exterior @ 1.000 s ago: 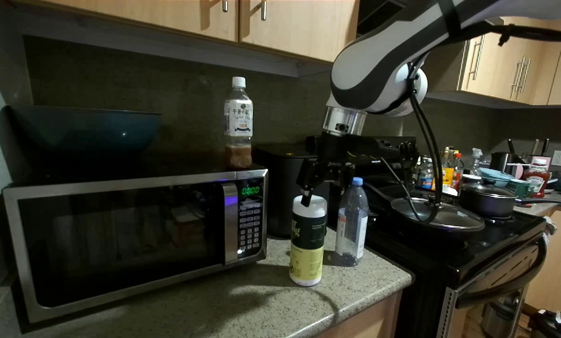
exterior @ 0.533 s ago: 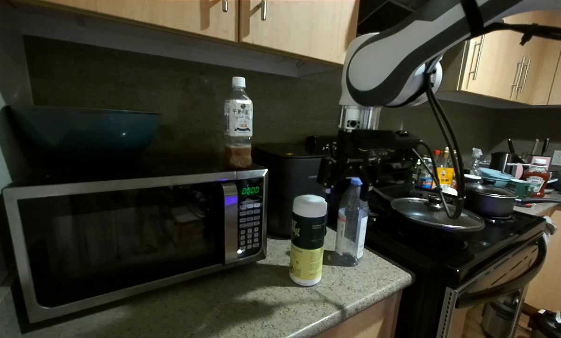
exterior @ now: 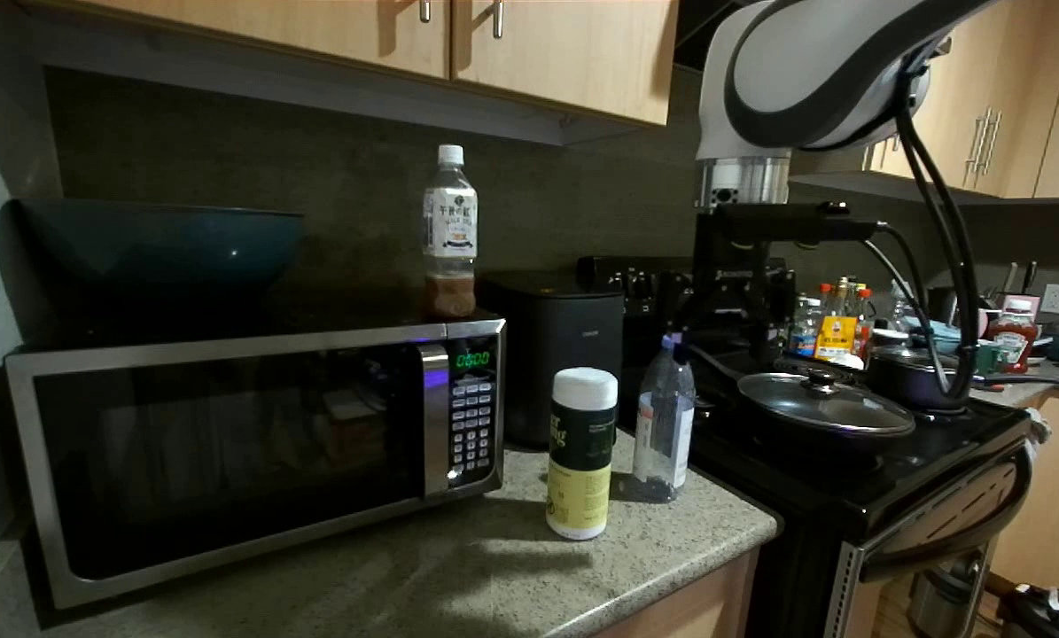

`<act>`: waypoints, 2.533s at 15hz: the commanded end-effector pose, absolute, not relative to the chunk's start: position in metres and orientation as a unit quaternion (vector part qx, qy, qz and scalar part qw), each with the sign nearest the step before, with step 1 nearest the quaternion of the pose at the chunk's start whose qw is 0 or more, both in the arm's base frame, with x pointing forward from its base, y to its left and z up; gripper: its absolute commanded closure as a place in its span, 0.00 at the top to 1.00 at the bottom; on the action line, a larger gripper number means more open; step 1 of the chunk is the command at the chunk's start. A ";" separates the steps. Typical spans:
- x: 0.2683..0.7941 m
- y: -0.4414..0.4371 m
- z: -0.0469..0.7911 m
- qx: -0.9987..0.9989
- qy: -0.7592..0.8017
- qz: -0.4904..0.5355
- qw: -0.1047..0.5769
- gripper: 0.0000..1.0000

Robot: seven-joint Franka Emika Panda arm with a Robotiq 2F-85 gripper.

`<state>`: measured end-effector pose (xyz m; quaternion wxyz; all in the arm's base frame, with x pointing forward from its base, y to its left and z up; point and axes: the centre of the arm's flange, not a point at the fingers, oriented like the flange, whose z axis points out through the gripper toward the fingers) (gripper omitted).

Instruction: Move the water bottle to the left and move the yellow container to the right

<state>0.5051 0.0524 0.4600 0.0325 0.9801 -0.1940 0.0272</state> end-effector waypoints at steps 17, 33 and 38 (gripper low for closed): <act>0.516 -0.016 0.464 0.996 -0.083 0.001 0.043 1.00; 0.585 -0.034 0.458 0.997 -0.065 0.029 0.019 1.00; 0.621 -0.043 0.457 0.999 -0.026 0.027 0.006 1.00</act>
